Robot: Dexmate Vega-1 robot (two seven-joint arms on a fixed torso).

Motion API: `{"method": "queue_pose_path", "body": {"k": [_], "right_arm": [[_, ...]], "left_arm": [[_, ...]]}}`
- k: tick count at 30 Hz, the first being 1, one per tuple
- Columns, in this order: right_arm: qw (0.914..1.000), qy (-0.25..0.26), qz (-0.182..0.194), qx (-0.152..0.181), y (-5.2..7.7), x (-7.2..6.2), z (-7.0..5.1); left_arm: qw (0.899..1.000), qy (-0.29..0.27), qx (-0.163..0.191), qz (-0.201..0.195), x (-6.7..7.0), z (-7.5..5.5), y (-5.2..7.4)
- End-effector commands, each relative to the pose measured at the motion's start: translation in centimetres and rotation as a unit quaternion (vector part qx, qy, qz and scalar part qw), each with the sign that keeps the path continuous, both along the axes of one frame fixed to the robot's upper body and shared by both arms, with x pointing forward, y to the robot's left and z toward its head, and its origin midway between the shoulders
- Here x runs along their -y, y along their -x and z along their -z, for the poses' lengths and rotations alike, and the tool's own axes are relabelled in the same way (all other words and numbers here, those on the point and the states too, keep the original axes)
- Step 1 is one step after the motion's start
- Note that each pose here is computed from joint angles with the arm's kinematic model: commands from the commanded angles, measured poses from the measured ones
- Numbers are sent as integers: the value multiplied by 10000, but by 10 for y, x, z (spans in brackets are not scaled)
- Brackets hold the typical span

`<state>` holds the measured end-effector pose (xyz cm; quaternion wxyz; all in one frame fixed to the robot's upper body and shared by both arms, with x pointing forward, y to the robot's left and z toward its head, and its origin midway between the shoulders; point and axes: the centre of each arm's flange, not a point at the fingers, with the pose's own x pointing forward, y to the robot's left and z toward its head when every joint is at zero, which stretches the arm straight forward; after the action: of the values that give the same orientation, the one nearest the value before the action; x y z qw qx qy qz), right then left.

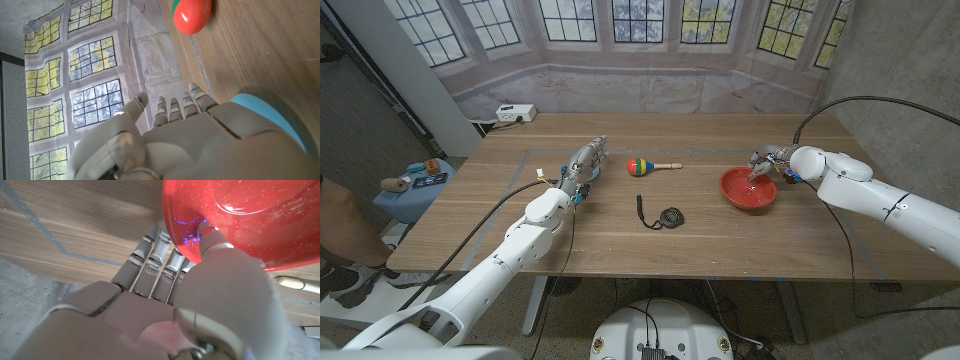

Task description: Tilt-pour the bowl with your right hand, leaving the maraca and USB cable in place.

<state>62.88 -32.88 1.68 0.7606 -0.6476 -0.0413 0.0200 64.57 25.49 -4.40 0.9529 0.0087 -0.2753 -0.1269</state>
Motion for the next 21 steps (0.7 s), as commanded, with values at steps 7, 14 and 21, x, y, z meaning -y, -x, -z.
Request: {"method": "queue_pose_path", "body": {"k": [7,14,21], "right_arm": [[9995,-7,16,304,13,1,-2],[9991,-43,6,422,21,-1,-7],[9986,-28,-20,533,26,-4,-12]], "left_arm": [[10000,-8,-32,37,4,1,1],[10000,-11,-28,54,5,2,1],[10000,-6,-3,52,4,1,1]]}}
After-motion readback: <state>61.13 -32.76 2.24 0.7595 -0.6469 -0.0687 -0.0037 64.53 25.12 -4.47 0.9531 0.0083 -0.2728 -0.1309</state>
